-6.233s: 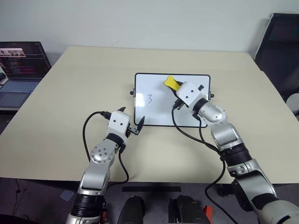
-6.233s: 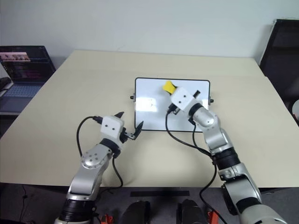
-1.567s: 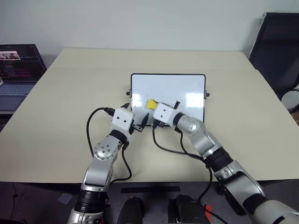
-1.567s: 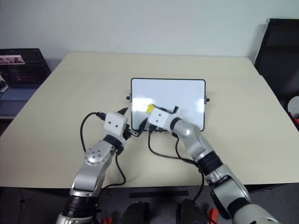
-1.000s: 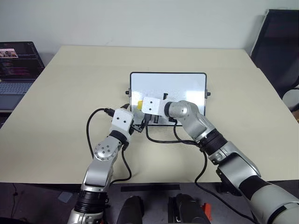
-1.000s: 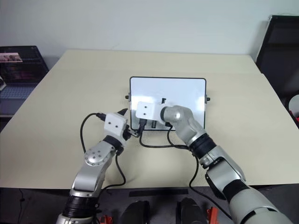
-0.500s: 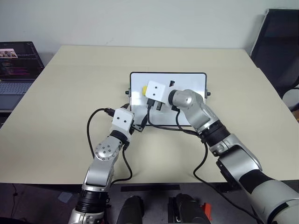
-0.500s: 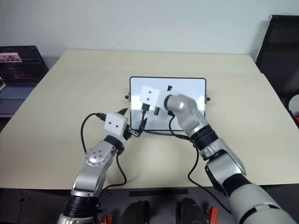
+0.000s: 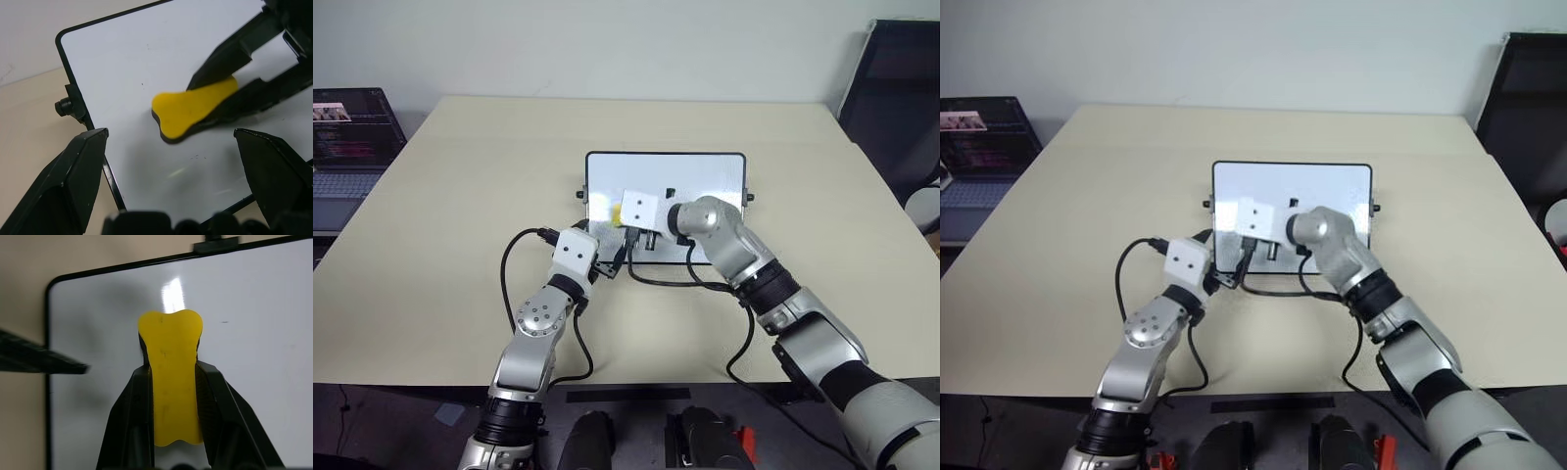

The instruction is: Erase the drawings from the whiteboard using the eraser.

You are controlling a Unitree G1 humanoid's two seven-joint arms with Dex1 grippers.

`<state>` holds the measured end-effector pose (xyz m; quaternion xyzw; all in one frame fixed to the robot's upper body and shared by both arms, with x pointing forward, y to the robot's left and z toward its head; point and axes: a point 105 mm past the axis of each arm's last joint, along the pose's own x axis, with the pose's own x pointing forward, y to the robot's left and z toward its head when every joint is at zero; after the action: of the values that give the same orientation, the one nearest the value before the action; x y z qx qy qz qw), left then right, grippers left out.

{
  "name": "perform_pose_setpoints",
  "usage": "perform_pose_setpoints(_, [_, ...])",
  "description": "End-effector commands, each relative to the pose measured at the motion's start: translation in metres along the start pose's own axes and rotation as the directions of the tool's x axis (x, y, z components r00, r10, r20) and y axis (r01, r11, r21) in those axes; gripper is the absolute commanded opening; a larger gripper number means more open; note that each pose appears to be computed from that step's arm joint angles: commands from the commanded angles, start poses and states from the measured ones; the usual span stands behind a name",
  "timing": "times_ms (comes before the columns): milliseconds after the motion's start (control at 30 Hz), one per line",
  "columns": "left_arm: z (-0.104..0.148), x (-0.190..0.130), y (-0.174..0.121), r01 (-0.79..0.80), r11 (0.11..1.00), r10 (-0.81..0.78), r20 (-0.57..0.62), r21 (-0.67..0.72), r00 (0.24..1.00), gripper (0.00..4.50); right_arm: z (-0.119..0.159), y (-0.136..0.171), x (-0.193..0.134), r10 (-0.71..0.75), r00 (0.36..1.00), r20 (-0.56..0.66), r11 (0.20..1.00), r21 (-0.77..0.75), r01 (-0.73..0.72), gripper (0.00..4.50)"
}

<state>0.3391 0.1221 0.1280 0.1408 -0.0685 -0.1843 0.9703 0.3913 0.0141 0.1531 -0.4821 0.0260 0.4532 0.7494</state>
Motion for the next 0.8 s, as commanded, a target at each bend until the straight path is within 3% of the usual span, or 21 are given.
perform_pose_setpoints(33, [0.014, 0.001, 0.001, -0.004, 1.0, 0.003, 0.059, 0.014, 0.998, 4.5, -0.01, 0.007, -0.003, 0.024, 0.999, -0.043, 1.0, 0.005, -0.024, 0.87])
perform_pose_setpoints(433, [0.015, 0.003, 0.001, 0.006, 1.0, -0.007, 0.065, 0.016, 0.998, 4.5, 0.015, -0.059, -0.011, -0.297, 0.953, 0.055, 0.955, 0.03, 0.296, 0.87])
perform_pose_setpoints(633, [0.015, 0.003, 0.002, 0.003, 1.0, -0.004, 0.065, 0.018, 0.998, 4.5, 0.012, -0.052, -0.007, -0.265, 0.963, 0.046, 0.964, 0.017, 0.265, 0.87])
perform_pose_setpoints(800, [0.015, 0.004, 0.0, 0.007, 1.0, -0.008, 0.065, 0.016, 0.998, 4.5, 0.004, -0.019, -0.002, -0.105, 0.994, 0.014, 0.994, -0.035, 0.105, 0.87])
